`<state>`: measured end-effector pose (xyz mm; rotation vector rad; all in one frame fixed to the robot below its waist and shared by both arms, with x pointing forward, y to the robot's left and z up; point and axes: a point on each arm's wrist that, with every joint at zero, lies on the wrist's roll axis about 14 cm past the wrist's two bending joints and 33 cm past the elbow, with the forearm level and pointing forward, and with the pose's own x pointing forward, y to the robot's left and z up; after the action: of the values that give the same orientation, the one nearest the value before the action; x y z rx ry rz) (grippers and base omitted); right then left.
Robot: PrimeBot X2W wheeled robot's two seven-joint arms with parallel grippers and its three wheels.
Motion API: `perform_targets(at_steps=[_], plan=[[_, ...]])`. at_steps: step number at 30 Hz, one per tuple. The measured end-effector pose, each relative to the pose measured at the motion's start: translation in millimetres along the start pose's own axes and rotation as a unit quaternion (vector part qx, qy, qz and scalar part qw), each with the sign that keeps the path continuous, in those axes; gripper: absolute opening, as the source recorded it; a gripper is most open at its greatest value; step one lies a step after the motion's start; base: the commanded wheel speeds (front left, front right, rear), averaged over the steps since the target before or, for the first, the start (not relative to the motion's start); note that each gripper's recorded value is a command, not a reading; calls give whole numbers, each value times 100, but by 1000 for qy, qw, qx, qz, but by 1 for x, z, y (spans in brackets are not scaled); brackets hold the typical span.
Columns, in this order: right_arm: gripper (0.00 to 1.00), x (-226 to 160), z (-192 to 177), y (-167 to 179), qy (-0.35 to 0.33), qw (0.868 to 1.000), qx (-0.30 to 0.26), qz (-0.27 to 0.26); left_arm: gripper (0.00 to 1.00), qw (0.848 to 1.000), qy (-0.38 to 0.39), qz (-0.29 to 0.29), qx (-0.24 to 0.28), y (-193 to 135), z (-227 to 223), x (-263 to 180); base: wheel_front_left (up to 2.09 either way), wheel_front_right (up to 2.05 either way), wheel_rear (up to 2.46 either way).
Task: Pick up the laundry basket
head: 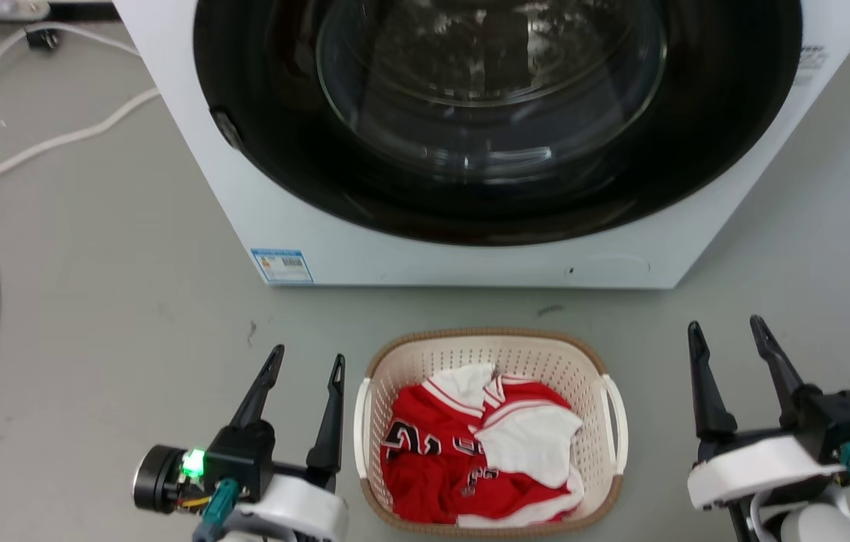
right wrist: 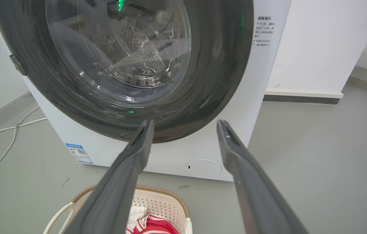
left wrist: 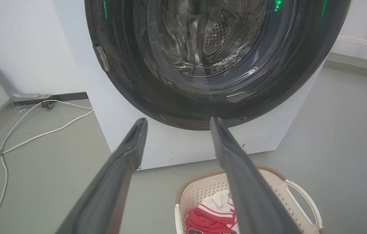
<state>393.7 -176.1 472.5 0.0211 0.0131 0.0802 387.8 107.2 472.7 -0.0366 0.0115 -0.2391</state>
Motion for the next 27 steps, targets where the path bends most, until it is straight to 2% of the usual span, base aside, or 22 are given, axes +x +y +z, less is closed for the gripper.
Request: perform_targets(at_steps=[3, 5, 12, 19, 27], plan=[[100, 13, -11, -3, 13, 1000, 3, -3, 100, 1000, 24, -3, -1, 2, -19, 13, 0, 0, 0], [100, 21, -23, -6, 27, 999, 26, -10, 100, 999, 42, -4, -2, 5, -33, 23, 0, 0, 0], [100, 43, -88, -8, 111, 993, 35, -11, 100, 992, 127, -25, -1, 8, -100, 51, 0, 0, 0], [100, 47, -177, -1, 241, 970, 43, -2, 100, 976, 211, -47, -2, 15, -170, 70, 0, 0, 0], [100, 54, -241, -6, 337, 941, 42, -7, 100, 955, 290, -69, -9, 17, -233, 81, 0, 0, 0]])
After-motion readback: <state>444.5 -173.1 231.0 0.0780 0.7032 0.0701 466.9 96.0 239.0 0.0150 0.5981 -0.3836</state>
